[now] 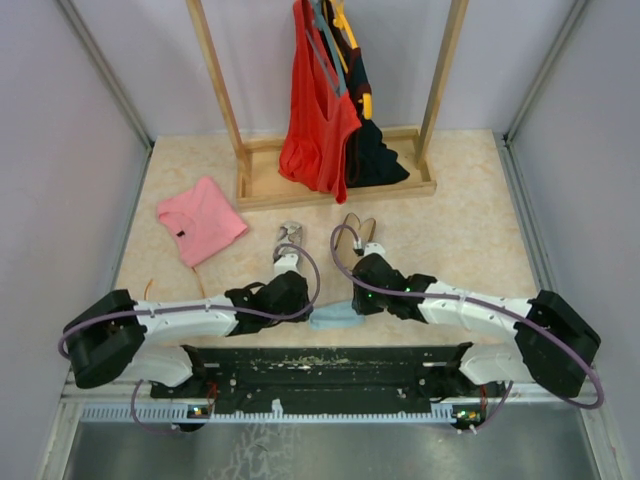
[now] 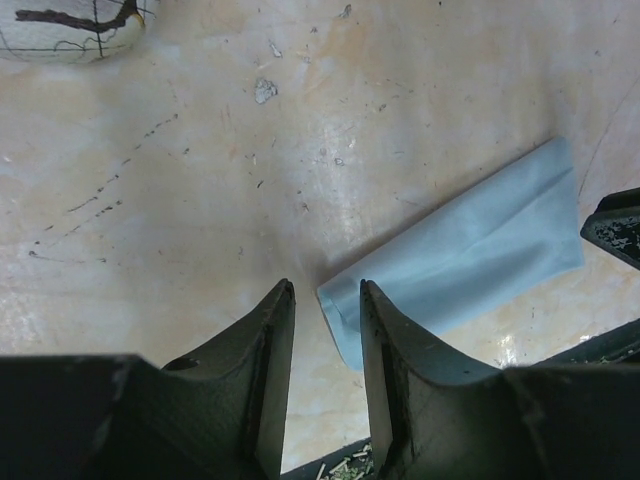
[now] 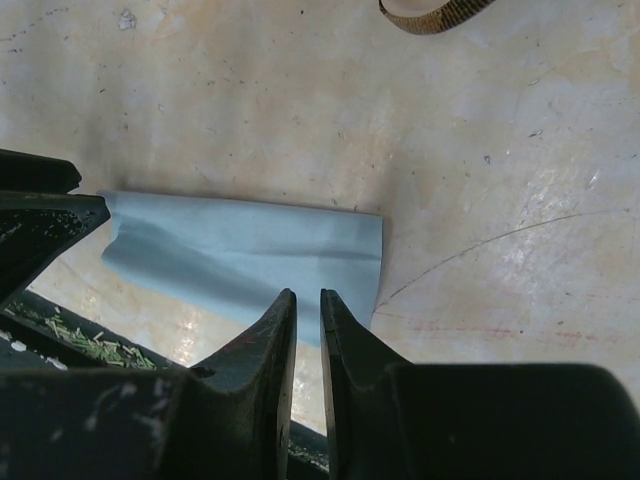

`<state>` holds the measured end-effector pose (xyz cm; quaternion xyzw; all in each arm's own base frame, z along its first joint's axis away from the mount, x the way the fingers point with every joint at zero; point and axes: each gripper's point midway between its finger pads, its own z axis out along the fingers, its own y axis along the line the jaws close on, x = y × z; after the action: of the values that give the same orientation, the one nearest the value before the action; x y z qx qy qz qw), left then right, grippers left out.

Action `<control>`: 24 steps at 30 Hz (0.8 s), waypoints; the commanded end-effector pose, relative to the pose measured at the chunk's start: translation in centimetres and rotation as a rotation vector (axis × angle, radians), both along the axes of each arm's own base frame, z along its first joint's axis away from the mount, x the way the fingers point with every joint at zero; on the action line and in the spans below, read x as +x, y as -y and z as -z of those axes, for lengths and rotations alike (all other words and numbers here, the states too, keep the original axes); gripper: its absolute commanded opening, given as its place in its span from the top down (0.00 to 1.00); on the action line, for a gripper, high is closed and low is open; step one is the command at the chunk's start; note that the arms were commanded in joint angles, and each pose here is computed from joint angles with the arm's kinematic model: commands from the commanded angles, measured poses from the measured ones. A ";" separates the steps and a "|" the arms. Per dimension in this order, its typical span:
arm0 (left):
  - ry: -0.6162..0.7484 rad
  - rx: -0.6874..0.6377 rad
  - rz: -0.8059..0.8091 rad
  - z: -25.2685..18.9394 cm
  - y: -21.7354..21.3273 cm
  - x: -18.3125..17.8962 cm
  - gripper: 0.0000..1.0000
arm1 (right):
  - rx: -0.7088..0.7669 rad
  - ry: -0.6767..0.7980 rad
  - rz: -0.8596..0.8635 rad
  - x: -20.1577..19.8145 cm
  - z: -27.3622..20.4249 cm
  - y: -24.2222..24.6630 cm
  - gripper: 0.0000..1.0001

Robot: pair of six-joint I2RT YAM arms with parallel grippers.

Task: Organize the sunglasses
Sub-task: Fold the glasses cleaning cloth at the center of the board.

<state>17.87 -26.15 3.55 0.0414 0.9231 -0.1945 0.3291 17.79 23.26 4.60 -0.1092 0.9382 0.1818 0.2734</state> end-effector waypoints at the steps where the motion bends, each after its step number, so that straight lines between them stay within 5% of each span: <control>1: -0.003 -0.029 0.034 -0.2 1.2 0.1 0.62 | 0.063 0.049 -0.002 1.6 -1.9 -1.8 0.84; 9: -0.011 -0.031 0.038 0.5 1.3 0.2 0.65 | 0.068 0.027 0.000 1.6 -0.9 -2.1 0.85; 16: -0.037 -0.028 0.038 1.6 1.2 0.3 0.92 | 0.028 0.008 0.038 1.9 0.7 -1.4 0.87; 24: -0.028 -0.012 0.048 2.1 1.3 0.9 1.00 | -0.023 0.008 0.082 2.4 2.1 -0.7 0.92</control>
<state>18.50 -27.58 2.04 0.0470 0.9242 -0.2148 0.3124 18.41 23.30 1.80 -0.0942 0.9499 0.1573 0.2531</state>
